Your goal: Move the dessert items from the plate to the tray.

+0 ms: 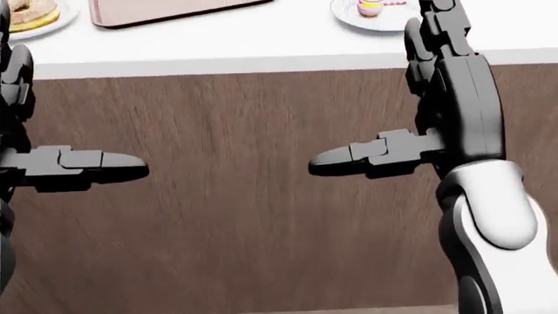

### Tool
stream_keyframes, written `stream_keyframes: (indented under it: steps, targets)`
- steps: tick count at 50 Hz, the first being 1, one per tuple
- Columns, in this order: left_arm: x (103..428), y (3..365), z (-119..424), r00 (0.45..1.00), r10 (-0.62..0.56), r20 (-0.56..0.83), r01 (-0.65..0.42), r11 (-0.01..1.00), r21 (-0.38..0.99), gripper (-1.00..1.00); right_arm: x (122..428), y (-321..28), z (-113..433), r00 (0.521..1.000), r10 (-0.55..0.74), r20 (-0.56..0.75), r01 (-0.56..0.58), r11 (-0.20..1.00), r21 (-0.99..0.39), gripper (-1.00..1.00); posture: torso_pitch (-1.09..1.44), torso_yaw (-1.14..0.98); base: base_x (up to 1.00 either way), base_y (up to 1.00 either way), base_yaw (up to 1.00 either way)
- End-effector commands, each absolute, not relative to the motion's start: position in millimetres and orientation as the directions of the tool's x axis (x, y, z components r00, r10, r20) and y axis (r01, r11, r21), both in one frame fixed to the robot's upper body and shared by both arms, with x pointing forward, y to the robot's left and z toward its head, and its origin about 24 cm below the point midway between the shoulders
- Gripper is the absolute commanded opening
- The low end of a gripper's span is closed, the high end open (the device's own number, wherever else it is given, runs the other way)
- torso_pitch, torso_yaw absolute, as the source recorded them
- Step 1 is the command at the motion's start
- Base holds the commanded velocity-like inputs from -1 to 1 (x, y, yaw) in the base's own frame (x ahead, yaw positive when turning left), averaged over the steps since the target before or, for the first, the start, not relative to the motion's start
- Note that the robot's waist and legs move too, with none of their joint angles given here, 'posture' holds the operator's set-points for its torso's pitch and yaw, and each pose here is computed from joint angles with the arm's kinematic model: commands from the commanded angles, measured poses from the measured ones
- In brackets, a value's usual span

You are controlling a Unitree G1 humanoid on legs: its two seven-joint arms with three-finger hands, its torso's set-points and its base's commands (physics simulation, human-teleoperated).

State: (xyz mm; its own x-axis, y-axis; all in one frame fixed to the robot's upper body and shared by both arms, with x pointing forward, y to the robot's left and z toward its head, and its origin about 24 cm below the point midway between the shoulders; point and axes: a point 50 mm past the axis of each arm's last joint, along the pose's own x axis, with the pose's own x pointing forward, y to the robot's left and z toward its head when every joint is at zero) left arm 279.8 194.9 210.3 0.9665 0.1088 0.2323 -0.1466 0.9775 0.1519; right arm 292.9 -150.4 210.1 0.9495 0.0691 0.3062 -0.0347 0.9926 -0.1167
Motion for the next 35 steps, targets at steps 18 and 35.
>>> stream_keyframes:
  steps: [18, 35]
  targets:
    - [265.8, 199.3, 276.9, 0.912, 0.099, 0.399, -0.194, 0.959, 0.207, 1.0, 288.6, -151.2, 270.3, 0.894, 0.079, 0.441, -0.011, 0.988, -0.154, 1.0, 0.0, 0.0, 0.2, 0.06, 0.0]
    - [258.9, 214.6, 273.2, 0.902, 0.133, 0.411, -0.23, 0.953, 0.196, 1.0, 281.9, -153.2, 266.8, 0.887, 0.083, 0.453, -0.013, 0.988, -0.156, 1.0, 0.0, 0.0, 0.28, 0.2, 0.0]
